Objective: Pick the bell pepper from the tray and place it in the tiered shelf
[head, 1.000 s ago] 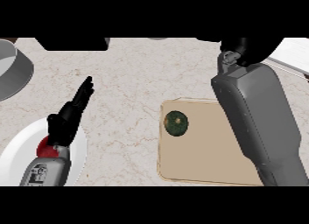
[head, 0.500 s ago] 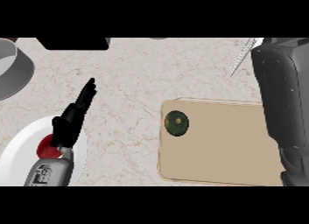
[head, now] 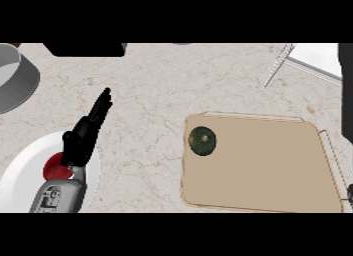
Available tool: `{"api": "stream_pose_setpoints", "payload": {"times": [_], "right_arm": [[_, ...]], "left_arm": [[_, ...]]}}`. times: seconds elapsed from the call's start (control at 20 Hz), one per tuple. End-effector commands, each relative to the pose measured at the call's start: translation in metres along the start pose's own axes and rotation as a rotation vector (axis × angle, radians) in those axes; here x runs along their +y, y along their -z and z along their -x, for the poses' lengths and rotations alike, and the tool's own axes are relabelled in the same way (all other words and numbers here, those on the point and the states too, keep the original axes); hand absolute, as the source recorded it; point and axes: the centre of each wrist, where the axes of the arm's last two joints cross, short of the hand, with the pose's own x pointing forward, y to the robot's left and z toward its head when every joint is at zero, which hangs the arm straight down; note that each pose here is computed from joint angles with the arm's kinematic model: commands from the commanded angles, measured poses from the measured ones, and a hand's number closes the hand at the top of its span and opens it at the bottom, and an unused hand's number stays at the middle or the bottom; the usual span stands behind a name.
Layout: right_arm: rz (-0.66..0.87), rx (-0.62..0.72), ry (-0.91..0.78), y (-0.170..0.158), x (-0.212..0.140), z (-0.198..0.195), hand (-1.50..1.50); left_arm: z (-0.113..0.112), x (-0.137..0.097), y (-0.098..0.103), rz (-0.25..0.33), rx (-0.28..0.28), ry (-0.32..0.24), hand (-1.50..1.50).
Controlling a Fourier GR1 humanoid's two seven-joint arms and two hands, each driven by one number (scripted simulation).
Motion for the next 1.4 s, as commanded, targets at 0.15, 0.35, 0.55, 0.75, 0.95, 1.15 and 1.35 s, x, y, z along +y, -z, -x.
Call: {"api": "stream_pose_setpoints", "payload": {"times": [0.15, 0.35, 0.55, 0.75, 0.95, 1.15, 1.35], "right_arm": [[0.044, 0.001, -0.097, 0.033, 0.005, 0.019, 1.50], [0.064, -0.017, -0.090, 0.023, 0.018, 0.028, 1.50], [0.119, -0.016, -0.141, 0.058, 0.046, 0.054, 1.50], [0.097, -0.155, -0.190, 0.058, 0.053, 0.050, 1.50], [0.130, -0.070, -0.174, 0.066, 0.069, 0.066, 1.50], [0.168, -0.030, 0.116, 0.081, 0.067, 0.098, 1.50], [0.172, -0.029, 0.168, 0.102, 0.063, 0.105, 1.50]], "left_arm": [[0.007, -0.003, -0.009, -0.016, -0.004, 0.017, 0.00], [-0.006, 0.002, -0.005, 0.000, -0.001, -0.003, 0.00], [-0.011, 0.002, -0.003, 0.020, -0.017, 0.003, 0.00], [-0.001, 0.006, 0.003, 0.019, -0.008, 0.009, 0.00], [-0.009, -0.004, 0.008, -0.016, -0.009, 0.011, 0.00], [0.003, -0.003, 0.003, 0.022, -0.021, 0.004, 0.00], [-0.012, 0.000, 0.004, 0.013, -0.013, -0.015, 0.00]]}}
